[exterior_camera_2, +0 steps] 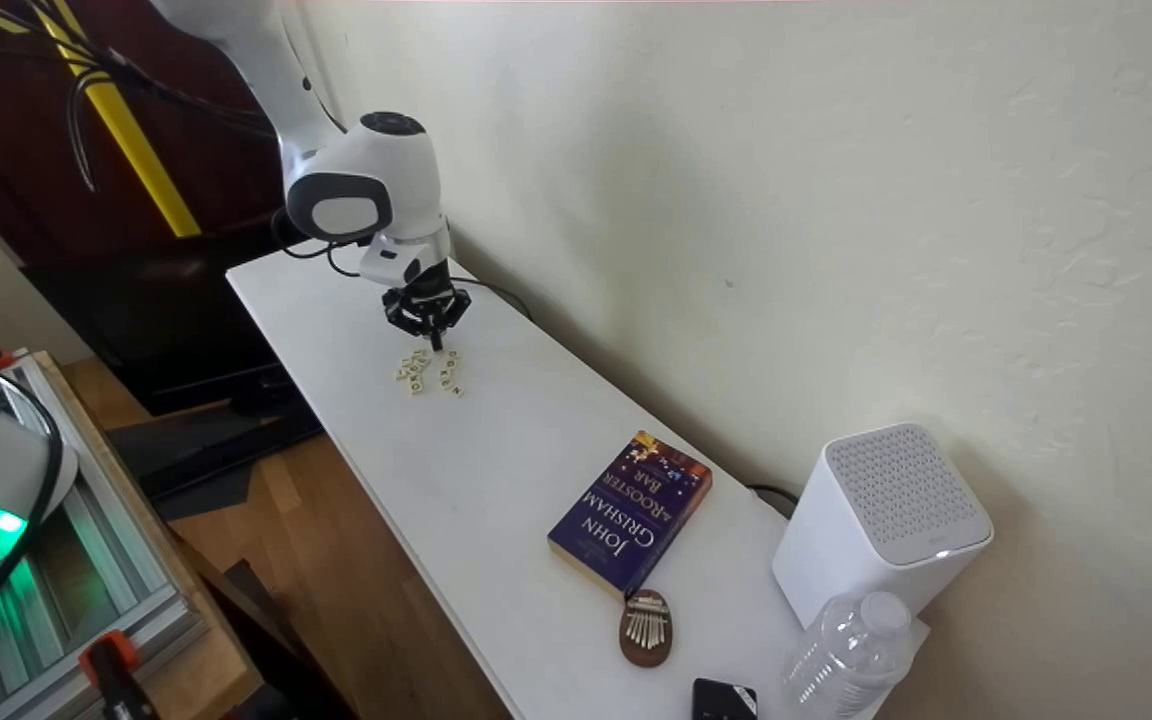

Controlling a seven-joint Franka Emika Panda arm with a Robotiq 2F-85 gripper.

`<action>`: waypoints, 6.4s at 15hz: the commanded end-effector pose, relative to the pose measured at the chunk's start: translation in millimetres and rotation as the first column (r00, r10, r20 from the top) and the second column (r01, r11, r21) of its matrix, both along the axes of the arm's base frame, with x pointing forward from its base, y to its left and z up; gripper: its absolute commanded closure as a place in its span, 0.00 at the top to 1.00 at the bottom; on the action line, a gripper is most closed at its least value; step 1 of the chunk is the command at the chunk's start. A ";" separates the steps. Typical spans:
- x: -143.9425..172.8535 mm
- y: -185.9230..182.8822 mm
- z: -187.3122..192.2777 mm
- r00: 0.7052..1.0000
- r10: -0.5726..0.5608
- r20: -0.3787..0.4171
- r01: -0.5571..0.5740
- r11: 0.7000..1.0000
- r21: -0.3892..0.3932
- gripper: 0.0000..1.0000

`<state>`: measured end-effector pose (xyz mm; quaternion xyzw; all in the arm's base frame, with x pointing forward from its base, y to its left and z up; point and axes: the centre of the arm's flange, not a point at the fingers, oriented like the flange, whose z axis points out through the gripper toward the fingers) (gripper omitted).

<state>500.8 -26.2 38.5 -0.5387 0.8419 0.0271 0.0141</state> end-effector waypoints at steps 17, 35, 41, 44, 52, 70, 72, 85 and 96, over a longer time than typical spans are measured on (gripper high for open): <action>-15.2 -27.5 18.1 0.992 0.065 0.112 -0.067 0.998 0.017 0.00; 3.0 -24.5 -16.2 0.992 0.122 0.028 -0.122 0.992 0.002 0.00; 6.1 -4.3 -20.6 0.984 0.176 -0.006 -0.176 0.984 0.021 0.00; 3.9 -3.6 -14.0 0.984 0.180 0.004 -0.180 0.983 0.023 0.00; -16.5 -11.8 15.4 0.997 0.049 0.058 -0.055 0.993 0.100 0.00; -30.9 -44.1 32.9 0.929 0.359 0.096 -0.364 0.930 0.052 0.00; -31.3 -47.0 32.5 0.886 0.456 0.086 -0.460 0.887 0.042 0.00; -22.0 -42.3 26.1 0.693 0.721 0.023 -0.720 0.693 -0.022 0.01; -26.0 -46.9 17.0 0.578 0.816 0.009 -0.815 0.577 -0.054 0.00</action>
